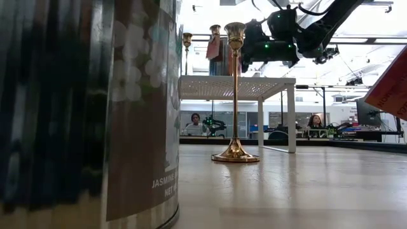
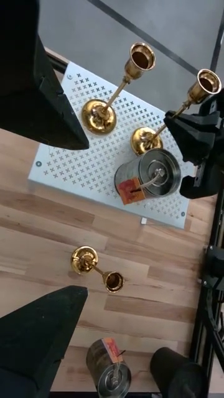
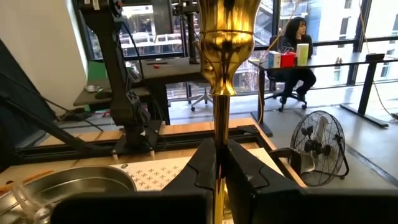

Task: Pick & Place candle stick holders
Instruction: Put the bottom gold candle holder on the shelf aligned with the other gold candle holder

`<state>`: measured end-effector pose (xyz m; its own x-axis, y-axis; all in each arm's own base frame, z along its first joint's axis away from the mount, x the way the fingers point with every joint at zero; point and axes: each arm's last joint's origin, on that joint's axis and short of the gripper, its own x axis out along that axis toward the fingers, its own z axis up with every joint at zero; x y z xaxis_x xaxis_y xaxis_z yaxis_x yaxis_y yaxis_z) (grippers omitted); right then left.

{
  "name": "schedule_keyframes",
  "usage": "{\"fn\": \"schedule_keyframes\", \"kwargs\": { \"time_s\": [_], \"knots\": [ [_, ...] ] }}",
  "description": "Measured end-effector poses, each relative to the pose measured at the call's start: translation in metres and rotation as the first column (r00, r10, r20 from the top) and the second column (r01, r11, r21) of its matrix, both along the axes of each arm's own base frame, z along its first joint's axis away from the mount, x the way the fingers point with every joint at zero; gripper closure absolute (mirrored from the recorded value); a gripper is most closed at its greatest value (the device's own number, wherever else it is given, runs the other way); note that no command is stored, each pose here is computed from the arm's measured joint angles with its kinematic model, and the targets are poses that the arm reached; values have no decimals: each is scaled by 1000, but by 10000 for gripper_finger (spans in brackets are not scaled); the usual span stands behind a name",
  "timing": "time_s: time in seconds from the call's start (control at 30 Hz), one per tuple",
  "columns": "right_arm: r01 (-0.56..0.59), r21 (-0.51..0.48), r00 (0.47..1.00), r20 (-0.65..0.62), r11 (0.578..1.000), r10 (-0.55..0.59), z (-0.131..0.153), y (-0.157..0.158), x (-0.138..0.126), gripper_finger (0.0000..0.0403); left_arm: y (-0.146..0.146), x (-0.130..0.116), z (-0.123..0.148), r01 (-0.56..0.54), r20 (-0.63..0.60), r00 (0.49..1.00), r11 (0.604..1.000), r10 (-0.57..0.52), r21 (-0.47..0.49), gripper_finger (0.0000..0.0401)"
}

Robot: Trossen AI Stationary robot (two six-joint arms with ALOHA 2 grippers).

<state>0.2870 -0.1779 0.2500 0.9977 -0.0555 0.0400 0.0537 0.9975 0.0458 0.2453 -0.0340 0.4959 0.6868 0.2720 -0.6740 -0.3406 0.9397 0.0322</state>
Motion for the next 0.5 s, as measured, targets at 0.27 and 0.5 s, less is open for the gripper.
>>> {"fn": "schedule_keyframes", "kwargs": {
  "time_s": [0.27,0.5],
  "knots": [
    [-35,-21,999,26,999,35,15,-3,8,397,0,0,0,-5,2,1000,1000,5,-6,32],
    [-28,-35,1000,9,999,28,23,-6,14,397,0,0,0,-5,2,1000,1000,5,-7,32]
  ]
}}
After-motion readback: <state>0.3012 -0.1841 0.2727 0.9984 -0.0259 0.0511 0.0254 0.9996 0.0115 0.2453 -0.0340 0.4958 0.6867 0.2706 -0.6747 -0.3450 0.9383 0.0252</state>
